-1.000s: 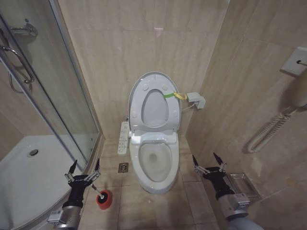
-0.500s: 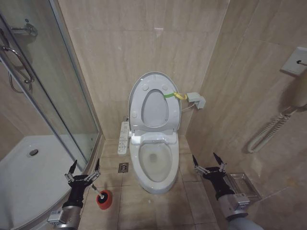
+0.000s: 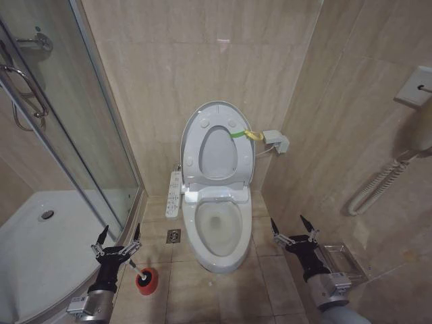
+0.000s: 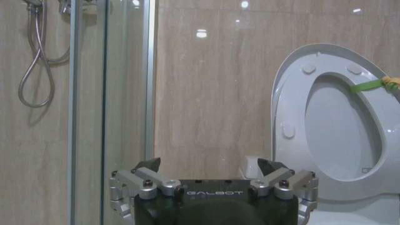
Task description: Open the toilet lid, clean the toilet bowl with a toilet brush, close the toilet lid, and flush.
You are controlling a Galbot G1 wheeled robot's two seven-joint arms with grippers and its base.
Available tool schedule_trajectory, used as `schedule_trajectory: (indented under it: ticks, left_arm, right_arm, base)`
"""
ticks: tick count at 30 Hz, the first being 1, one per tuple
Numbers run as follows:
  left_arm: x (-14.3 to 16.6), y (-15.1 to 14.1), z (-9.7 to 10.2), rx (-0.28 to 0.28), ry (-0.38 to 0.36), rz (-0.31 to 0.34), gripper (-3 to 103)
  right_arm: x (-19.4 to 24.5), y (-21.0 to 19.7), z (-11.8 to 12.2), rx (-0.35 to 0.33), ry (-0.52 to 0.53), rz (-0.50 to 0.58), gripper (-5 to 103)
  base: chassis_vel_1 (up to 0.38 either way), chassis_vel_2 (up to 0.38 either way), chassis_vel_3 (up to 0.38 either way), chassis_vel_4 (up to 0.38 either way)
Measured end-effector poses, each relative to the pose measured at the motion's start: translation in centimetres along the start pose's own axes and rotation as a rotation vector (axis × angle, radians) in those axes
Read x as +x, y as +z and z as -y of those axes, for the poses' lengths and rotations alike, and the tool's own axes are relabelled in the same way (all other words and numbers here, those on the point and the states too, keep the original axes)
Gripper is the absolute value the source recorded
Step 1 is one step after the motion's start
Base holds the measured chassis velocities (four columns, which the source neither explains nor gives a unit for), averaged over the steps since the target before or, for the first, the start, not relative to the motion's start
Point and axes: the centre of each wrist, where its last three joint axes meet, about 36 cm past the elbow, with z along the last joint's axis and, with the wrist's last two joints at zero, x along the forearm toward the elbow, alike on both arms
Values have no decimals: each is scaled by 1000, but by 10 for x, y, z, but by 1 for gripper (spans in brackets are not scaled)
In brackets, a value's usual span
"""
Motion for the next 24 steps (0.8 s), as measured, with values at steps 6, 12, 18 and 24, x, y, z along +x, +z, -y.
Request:
schedule_trajectory:
  ticks: [6, 12, 18, 24]
  left_arm:
    - [0, 0, 0, 0, 0, 0, 100]
    - [0, 0, 0, 0, 0, 0, 100]
    - [0, 0, 0, 0, 0, 0, 100]
    - [0, 0, 0, 0, 0, 0, 100]
  right_arm:
    - [0, 0, 0, 0, 0, 0, 100]
    - [0, 0, 0, 0, 0, 0, 100]
    - [0, 0, 0, 0, 0, 0, 100]
    - [0, 0, 0, 0, 0, 0, 100]
  base:
    - [0, 0, 0, 0]
    - [0, 0, 0, 0]
    - [0, 0, 0, 0]
    - [0, 0, 0, 0]
